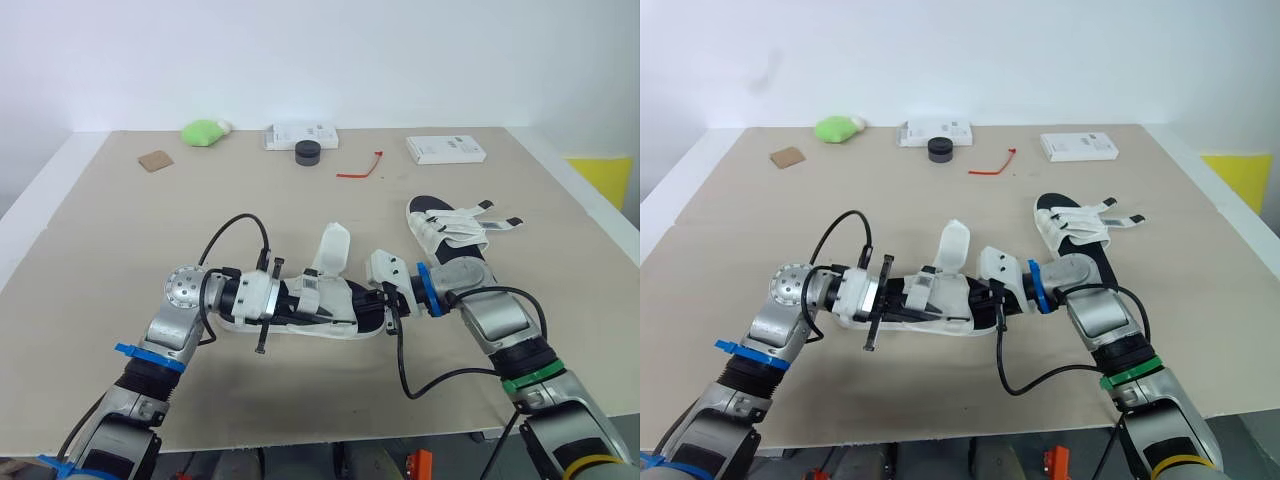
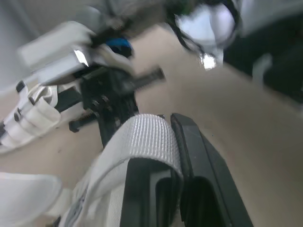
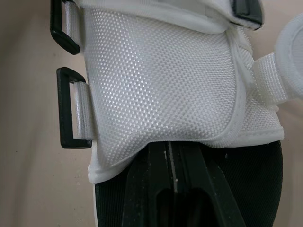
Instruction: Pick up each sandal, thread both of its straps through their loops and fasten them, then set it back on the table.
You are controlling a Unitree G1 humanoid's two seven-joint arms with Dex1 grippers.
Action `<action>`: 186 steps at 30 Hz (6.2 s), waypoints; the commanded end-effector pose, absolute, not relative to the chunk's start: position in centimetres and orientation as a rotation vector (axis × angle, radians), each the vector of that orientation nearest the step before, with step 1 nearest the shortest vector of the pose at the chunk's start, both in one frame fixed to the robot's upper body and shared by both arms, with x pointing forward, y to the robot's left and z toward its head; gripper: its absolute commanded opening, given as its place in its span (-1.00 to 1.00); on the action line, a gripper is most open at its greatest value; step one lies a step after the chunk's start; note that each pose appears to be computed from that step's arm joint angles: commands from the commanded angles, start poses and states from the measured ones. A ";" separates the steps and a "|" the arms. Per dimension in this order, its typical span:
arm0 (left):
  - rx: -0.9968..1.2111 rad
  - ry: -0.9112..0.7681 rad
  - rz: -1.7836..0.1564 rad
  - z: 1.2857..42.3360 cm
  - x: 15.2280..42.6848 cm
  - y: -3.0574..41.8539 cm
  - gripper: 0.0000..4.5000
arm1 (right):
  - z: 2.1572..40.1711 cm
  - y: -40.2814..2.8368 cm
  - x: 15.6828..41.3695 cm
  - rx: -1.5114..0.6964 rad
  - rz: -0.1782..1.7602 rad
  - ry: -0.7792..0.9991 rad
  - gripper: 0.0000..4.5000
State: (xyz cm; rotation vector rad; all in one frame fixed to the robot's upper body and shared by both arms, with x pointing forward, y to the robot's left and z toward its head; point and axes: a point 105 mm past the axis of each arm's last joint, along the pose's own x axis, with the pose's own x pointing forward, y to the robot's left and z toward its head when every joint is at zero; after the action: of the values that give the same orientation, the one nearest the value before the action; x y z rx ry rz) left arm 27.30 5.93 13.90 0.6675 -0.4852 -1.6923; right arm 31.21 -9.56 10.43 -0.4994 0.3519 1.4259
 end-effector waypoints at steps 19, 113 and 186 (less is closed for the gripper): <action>0.739 -0.544 -1.585 14.9 30.6 6.0 0.06 | 6.9 -10.0 30.0 -0.487 1.448 0.513 -1.00; -0.679 0.755 -1.327 17.5 34.4 8.2 -0.93 | 8.2 -9.5 30.7 -0.454 1.426 0.473 -1.00; -0.562 0.988 -1.320 10.5 25.1 5.3 0.64 | 8.3 -8.6 30.2 -0.437 1.456 0.471 -1.00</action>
State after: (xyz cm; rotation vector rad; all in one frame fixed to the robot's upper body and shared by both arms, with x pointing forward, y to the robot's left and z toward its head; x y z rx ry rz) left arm 25.06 5.80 10.46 -0.5624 0.9740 -1.3156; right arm 31.20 -8.44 10.66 -0.4524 0.3634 1.4448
